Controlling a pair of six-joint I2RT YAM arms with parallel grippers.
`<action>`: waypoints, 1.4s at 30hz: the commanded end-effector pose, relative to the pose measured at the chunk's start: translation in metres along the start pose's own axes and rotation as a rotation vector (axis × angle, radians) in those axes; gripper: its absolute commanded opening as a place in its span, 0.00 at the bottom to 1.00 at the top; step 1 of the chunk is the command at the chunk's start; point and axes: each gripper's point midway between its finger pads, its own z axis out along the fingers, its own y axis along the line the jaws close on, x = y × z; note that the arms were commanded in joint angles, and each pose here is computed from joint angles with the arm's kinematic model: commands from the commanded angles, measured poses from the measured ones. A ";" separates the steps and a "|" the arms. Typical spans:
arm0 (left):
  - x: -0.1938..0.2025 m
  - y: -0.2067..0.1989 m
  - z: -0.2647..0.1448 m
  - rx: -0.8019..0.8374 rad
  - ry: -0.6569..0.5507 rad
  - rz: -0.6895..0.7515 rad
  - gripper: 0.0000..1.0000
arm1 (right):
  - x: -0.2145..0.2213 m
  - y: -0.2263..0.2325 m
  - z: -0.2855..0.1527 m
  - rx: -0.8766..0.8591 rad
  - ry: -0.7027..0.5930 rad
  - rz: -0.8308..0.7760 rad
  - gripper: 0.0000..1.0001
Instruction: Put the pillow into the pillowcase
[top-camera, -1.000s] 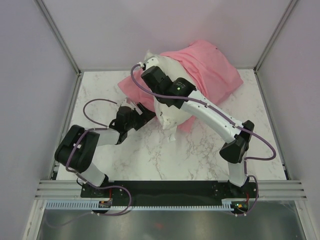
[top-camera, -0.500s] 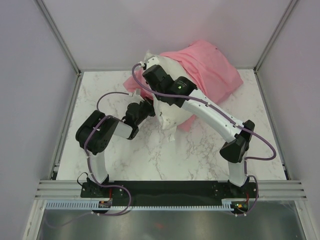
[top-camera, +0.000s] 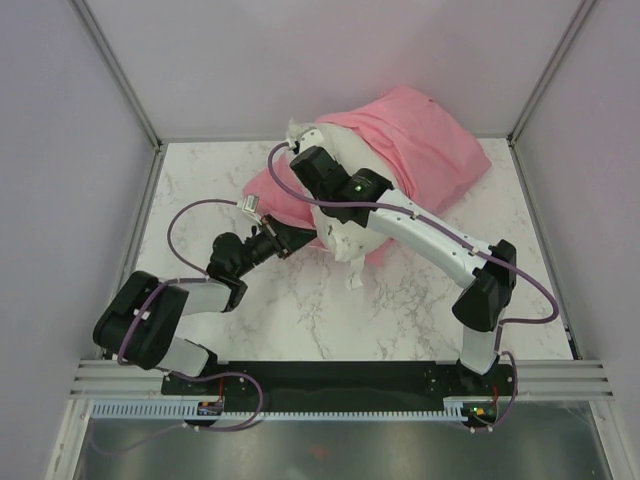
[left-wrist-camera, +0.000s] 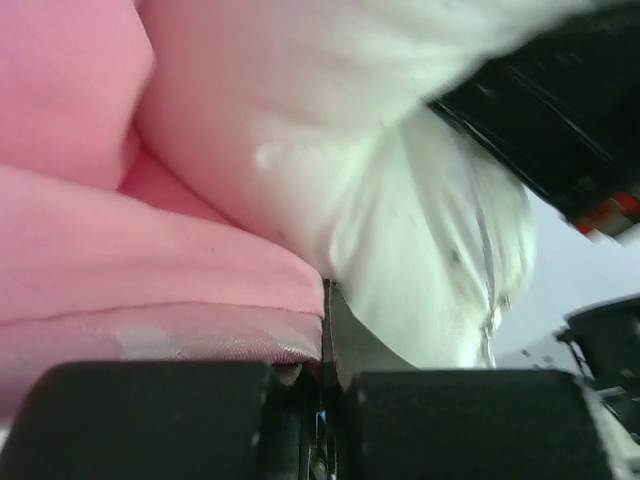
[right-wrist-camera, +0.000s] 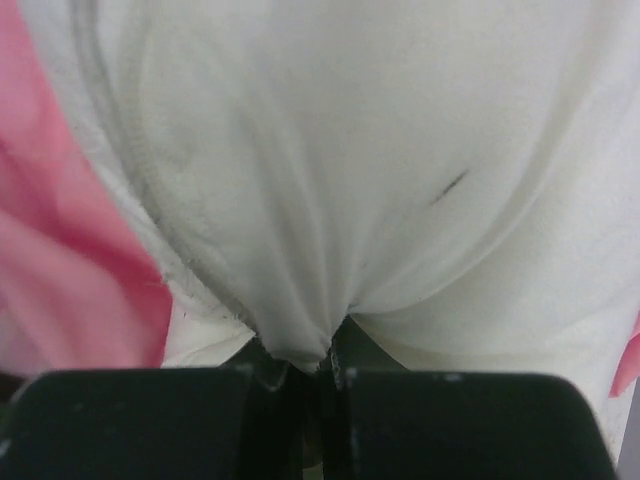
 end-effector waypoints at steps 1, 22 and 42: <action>0.004 -0.105 -0.037 0.336 0.075 0.036 0.02 | -0.002 -0.050 0.024 0.175 -0.016 0.067 0.00; -0.056 -0.148 -0.118 -0.102 -0.120 0.321 0.02 | 0.060 -0.100 0.078 0.373 0.101 0.105 0.00; -0.085 -0.128 -0.159 -0.421 -0.266 0.464 0.02 | 0.196 -0.191 0.067 0.811 0.254 0.253 0.00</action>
